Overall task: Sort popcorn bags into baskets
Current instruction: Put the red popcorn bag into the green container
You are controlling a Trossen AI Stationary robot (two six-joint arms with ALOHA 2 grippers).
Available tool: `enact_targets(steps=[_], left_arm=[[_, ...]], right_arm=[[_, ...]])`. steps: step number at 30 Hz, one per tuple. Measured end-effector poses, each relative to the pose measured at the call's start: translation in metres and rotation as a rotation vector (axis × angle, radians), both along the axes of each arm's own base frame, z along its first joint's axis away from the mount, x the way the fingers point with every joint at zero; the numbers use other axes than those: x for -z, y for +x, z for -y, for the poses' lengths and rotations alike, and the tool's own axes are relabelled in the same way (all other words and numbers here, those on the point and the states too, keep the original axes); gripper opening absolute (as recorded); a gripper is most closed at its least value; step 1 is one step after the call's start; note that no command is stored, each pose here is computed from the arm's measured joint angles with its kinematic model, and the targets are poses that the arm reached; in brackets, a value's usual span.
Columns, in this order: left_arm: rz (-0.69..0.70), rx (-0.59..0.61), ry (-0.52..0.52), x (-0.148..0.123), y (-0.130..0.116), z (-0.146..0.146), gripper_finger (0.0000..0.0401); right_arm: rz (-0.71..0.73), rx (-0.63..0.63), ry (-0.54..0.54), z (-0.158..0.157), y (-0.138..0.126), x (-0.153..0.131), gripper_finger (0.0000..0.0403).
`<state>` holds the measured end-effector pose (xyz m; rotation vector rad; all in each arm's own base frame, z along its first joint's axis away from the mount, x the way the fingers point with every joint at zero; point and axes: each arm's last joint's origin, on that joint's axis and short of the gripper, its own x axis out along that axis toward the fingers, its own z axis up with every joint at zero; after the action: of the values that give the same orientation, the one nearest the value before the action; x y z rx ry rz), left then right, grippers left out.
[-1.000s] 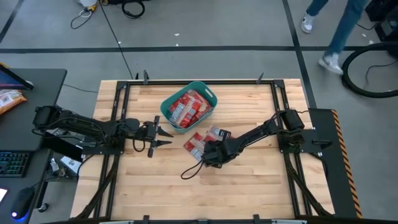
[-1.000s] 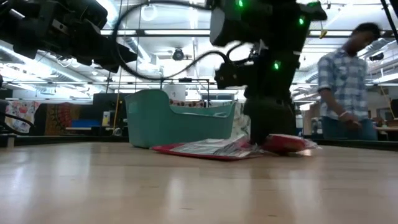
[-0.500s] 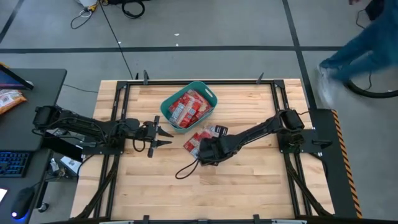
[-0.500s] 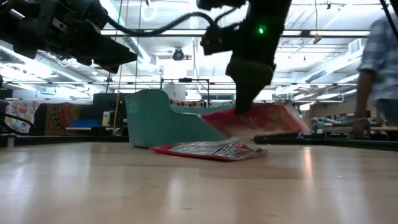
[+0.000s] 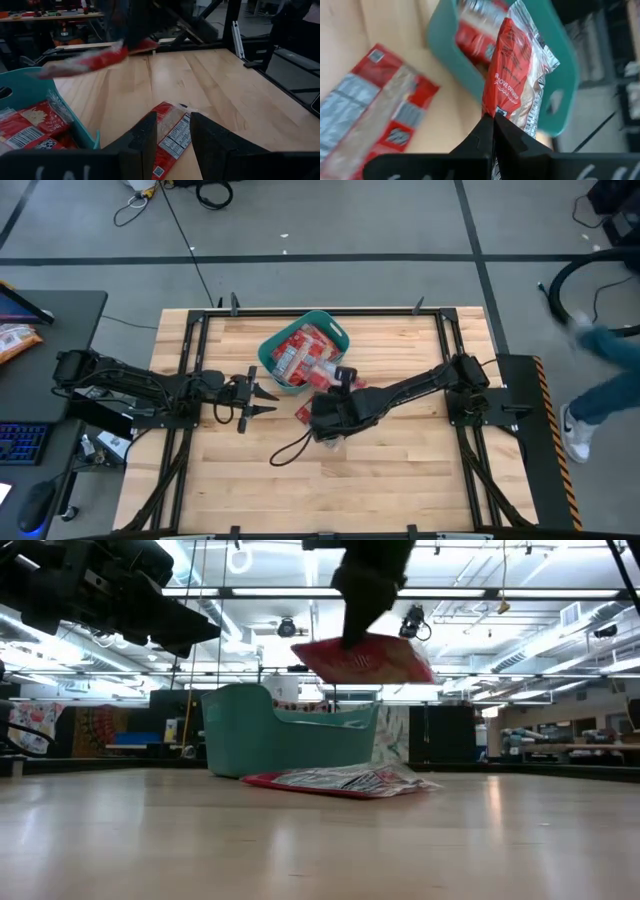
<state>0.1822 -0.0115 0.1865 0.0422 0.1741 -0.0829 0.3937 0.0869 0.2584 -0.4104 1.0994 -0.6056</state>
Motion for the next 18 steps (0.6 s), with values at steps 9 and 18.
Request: enact_targets(steps=[9, 18], left_arm=[[-0.008, -0.003, -0.027, 0.001, 0.0, 0.0, 0.0121], [-0.064, 0.082, -0.032, 0.006, -0.002, 0.003, 0.0121]], right_arm=[[-0.087, -0.196, -0.144, 0.044, 0.026, -0.005, 0.002], [-0.106, -0.432, -0.179, 0.126, 0.049, 0.01, 0.0022]])
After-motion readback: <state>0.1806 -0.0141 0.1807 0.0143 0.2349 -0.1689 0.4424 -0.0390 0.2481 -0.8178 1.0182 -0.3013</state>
